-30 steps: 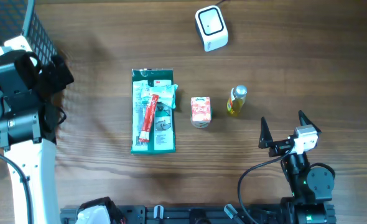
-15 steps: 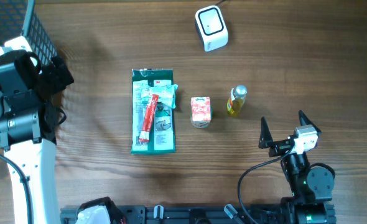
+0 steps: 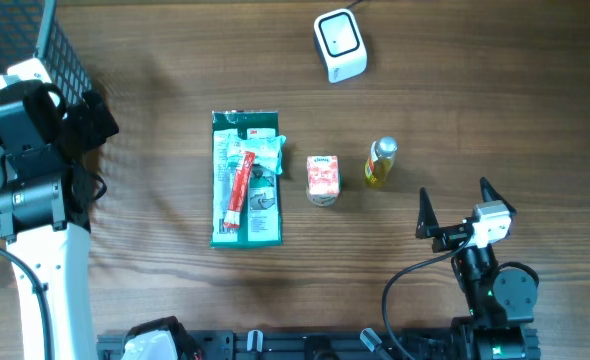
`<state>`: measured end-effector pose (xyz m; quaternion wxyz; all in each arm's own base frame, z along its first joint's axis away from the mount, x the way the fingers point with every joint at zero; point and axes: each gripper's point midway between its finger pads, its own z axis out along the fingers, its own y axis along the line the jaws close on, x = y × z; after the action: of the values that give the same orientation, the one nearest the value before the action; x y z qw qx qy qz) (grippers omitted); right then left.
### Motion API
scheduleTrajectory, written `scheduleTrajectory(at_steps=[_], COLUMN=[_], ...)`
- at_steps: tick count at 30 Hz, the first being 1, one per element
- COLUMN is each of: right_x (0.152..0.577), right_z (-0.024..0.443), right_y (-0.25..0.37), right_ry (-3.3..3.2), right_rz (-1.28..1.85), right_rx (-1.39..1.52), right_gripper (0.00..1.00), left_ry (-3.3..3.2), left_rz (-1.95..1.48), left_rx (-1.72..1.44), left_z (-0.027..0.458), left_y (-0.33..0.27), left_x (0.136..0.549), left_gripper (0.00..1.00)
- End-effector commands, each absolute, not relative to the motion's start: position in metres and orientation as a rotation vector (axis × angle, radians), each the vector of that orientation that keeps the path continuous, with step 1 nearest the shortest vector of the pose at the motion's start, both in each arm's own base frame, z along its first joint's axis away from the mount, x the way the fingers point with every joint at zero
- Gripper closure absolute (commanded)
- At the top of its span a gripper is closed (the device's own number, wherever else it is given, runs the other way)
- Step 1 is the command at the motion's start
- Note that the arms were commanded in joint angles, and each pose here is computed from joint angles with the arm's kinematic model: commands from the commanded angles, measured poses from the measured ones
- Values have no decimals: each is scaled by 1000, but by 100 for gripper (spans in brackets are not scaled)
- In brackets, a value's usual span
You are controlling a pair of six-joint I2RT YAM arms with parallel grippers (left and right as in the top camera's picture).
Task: Scan the item barcode
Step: 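Move the left gripper back to the basket edge and hold, then reach the right gripper to the yellow juice bottle and grasp it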
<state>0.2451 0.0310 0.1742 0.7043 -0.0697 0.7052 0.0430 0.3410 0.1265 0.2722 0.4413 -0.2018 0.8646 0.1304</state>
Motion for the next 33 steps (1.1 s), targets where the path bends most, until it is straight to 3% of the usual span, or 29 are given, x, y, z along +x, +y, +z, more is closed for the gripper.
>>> scheduleTrajectory(at_steps=[1, 25, 33], right_x=[245, 245, 223], right_z=[176, 177, 250], right_y=[27, 22, 29], right_ry=[1560, 1567, 1502], right_rz=[93, 104, 165], right_rx=[-130, -68, -83], right_gripper=[0, 0, 0], left_ry=[2291, 2291, 2292], left_rz=[257, 257, 256], left_rx=[-542, -542, -542], left_z=[224, 224, 224], left_y=[118, 118, 118], left_x=[334, 334, 334], left_gripper=[0, 0, 0])
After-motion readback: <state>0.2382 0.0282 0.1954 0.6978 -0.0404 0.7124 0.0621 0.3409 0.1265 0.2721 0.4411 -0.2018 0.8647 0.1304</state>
